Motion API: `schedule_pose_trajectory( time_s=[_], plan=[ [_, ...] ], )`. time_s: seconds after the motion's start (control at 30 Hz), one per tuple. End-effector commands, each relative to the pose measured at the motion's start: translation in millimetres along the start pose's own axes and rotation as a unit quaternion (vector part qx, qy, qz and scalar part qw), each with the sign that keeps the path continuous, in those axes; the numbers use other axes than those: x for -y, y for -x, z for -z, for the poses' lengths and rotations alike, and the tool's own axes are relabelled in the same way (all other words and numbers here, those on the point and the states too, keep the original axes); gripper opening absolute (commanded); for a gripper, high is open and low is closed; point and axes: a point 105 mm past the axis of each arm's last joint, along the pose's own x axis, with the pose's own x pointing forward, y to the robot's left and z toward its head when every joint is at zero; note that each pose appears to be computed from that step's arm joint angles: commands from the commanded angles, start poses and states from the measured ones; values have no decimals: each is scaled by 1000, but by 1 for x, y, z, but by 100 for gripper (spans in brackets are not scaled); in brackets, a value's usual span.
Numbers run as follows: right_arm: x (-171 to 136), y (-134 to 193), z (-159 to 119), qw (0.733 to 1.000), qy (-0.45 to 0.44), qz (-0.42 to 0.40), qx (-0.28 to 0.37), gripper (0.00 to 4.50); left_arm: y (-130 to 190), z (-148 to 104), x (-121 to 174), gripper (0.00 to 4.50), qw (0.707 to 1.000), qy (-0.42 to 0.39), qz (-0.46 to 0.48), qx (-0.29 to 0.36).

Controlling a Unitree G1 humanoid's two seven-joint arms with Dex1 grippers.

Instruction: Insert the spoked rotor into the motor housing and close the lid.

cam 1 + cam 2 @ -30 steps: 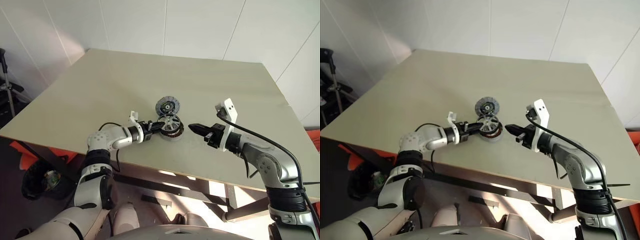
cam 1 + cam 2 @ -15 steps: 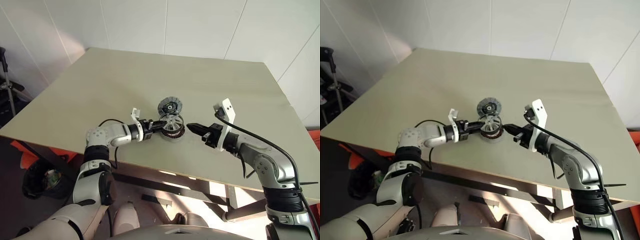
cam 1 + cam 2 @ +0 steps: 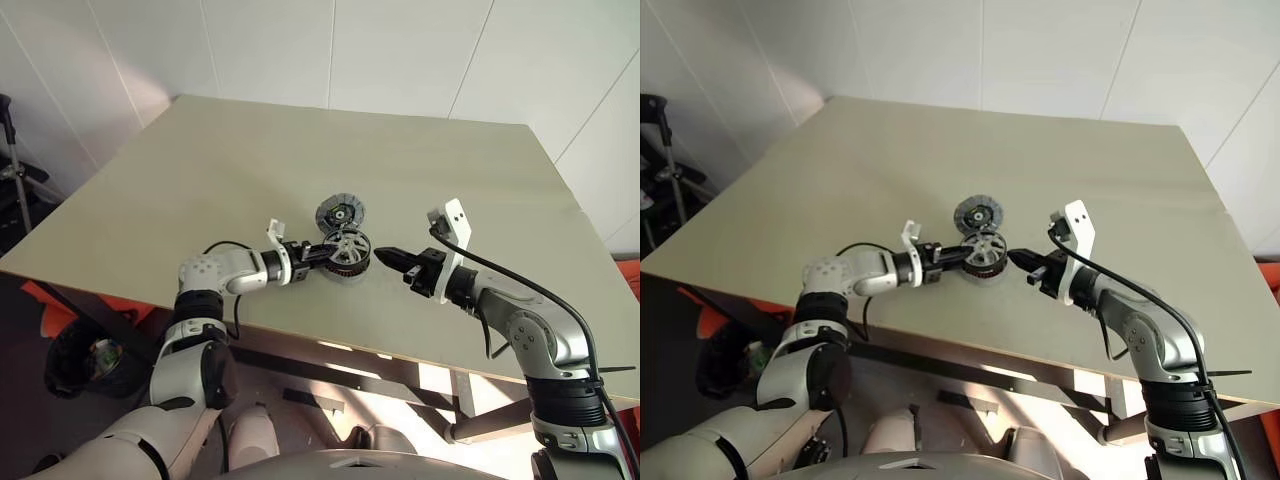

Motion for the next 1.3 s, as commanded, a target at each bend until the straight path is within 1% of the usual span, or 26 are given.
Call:
schedule_pose_trajectory(
  time_s=[0.03,0.33,0.4,0.43,0.5,0.53,0.8,1.0,1.1,1.3],
  plan=[
    [-9,-1,-15,999,23,-14,26,0,-2,-6,16,43,1000,-16,21,5],
    [-8,-1,-15,999,23,-11,29,0,-3,-7,14,43,999,-30,13,8],
    [-8,-2,-15,999,22,-10,29,0,-3,-8,13,118,999,-35,8,11],
    [-8,-2,-15,999,22,-10,29,0,-3,-9,12,140,999,-37,4,13],
    [-7,-3,-15,999,22,-9,29,0,-3,-10,9,203,999,-35,-2,17],
    [-7,-3,-15,999,22,-9,30,0,-3,-10,9,226,999,-32,-2,18],
    [-6,-4,-16,999,22,-8,30,0,6,-16,9,226,999,-38,-8,29],
    [-5,-7,-15,999,20,-7,31,0,29,-26,2,226,996,-59,-35,49],
    [-6,-9,-15,999,18,-8,31,0,37,-30,4,226,995,-70,-36,61],
    [-4,-16,-17,999,13,-6,33,0,40,-32,10,226,992,-91,-28,83]
  ],
)
